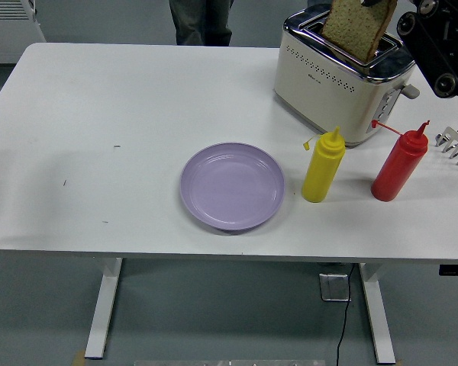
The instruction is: Push plate across desktop,pick up the break from the machine,place the break in the plate
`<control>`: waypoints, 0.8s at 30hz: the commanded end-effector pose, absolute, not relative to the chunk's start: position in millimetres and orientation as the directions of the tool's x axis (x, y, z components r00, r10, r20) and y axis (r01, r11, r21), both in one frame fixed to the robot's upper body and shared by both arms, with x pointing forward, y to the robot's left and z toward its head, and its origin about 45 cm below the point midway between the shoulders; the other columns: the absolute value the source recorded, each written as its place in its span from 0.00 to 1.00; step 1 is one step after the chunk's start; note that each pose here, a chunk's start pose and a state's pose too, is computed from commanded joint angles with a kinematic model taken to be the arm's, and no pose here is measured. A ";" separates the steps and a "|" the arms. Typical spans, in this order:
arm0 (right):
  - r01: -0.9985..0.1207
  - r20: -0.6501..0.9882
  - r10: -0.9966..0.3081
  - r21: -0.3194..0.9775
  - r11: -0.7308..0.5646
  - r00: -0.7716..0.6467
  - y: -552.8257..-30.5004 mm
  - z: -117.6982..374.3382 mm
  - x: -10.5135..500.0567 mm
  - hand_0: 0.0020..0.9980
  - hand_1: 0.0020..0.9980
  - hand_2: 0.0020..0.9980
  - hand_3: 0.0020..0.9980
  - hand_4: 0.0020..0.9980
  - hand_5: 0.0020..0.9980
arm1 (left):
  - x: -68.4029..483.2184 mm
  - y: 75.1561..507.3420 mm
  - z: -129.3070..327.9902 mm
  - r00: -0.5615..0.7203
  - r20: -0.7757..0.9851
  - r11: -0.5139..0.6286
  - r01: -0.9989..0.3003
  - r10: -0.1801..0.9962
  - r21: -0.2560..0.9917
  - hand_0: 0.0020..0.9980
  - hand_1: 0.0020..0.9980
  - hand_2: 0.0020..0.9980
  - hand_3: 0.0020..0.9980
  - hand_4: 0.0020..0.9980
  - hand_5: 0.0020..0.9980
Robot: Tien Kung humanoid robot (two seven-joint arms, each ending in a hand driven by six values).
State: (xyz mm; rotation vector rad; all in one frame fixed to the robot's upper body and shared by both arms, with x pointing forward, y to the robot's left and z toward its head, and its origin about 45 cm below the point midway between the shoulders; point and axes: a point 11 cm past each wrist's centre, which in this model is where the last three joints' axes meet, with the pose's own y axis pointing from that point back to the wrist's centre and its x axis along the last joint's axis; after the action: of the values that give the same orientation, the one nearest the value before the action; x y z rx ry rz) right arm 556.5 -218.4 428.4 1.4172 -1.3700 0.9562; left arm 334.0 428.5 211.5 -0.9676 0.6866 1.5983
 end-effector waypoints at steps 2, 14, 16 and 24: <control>-0.994 0.957 -0.278 0.101 0.034 0.087 -218.0 427.7 556.5 0.32 0.39 0.45 0.56 0.43 0.13 | 334.2 428.4 211.8 -0.074 -0.864 -0.240 -0.969 0.497 -0.055 0.83 0.83 0.87 0.83 0.66 1.00; -0.993 0.956 -0.273 0.114 0.006 0.108 -215.5 428.9 556.0 0.67 0.70 0.86 0.95 0.66 0.30 | 333.8 429.8 212.3 -0.075 -0.866 -0.247 -0.967 0.495 -0.057 0.83 0.83 0.87 0.83 0.66 1.00; -0.993 0.956 -0.274 0.114 0.004 0.108 -216.0 429.3 555.9 0.74 0.76 0.94 1.00 0.68 0.32 | 333.6 430.0 212.2 -0.076 -0.866 -0.247 -0.967 0.495 -0.057 0.83 0.83 0.87 0.83 0.66 1.00; -0.997 0.953 -0.295 0.080 0.009 0.073 -221.9 435.7 554.8 0.76 0.78 0.96 1.00 0.71 0.36 | 333.5 429.6 211.5 -0.077 -0.866 -0.246 -0.968 0.495 -0.055 0.83 0.83 0.86 0.83 0.66 1.00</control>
State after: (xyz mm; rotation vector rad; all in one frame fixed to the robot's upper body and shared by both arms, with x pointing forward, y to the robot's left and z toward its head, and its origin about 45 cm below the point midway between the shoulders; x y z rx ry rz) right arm 554.8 -221.9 435.7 1.4443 -1.3738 0.9797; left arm 333.5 429.6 211.5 -0.9731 0.6854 1.6028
